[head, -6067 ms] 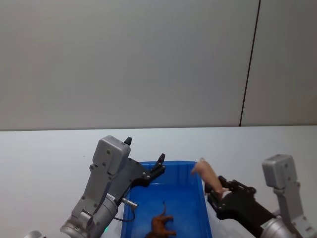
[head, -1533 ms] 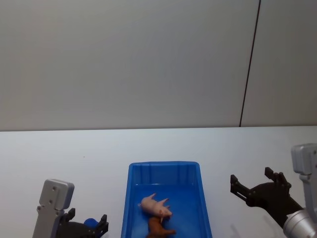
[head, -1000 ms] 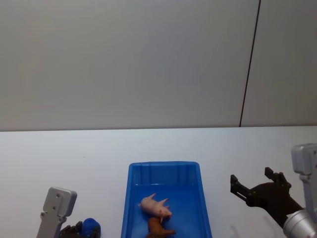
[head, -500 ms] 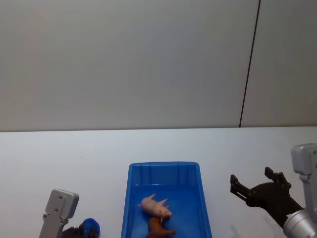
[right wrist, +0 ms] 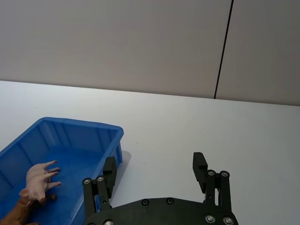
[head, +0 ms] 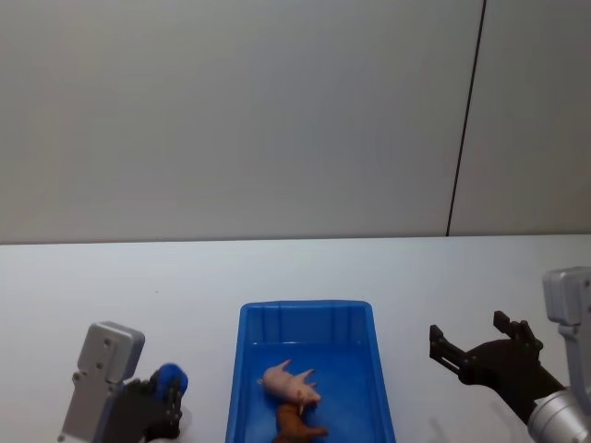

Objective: Pick up the two dolls from the table and place them into the box.

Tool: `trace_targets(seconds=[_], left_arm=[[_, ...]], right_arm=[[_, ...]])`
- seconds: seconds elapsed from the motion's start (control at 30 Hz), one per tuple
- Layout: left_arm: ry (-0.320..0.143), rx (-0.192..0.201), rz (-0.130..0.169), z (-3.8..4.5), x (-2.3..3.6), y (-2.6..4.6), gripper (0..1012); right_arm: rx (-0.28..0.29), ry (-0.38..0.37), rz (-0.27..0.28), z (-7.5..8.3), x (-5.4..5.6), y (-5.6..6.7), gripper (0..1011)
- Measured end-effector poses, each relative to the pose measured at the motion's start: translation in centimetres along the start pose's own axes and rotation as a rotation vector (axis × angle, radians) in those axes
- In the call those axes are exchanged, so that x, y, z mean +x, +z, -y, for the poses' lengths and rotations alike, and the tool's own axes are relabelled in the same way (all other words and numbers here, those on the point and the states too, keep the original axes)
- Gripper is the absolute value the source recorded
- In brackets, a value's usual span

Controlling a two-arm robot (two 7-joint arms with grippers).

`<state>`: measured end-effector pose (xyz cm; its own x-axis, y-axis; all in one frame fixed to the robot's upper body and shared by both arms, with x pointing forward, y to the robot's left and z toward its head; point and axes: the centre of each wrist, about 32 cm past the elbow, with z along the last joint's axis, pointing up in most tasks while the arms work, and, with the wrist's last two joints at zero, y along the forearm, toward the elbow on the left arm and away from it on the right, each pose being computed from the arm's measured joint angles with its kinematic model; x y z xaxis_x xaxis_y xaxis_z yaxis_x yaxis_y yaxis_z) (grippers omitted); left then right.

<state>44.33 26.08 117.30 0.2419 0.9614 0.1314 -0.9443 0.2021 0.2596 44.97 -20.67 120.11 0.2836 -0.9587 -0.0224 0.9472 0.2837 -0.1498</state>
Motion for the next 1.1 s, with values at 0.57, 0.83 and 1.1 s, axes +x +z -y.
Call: trace_targets(seconds=[0.57,0.83,1.1], left_arm=[[-0.125,-0.184,0.042,0.30,0.61,2.52,160],[-0.236,-0.243,0.047,0.91,0.89,3.19,160],[-0.357,-0.288,0.042,1.73,1.10,3.70,285]], right_arm=[[0.000,0.000,0.000,0.0,0.0,0.0,1001],[0.000,0.000,0.000,0.0,0.0,0.0,1001],[0.000,0.000,0.000,0.0,0.0,0.0,1001]])
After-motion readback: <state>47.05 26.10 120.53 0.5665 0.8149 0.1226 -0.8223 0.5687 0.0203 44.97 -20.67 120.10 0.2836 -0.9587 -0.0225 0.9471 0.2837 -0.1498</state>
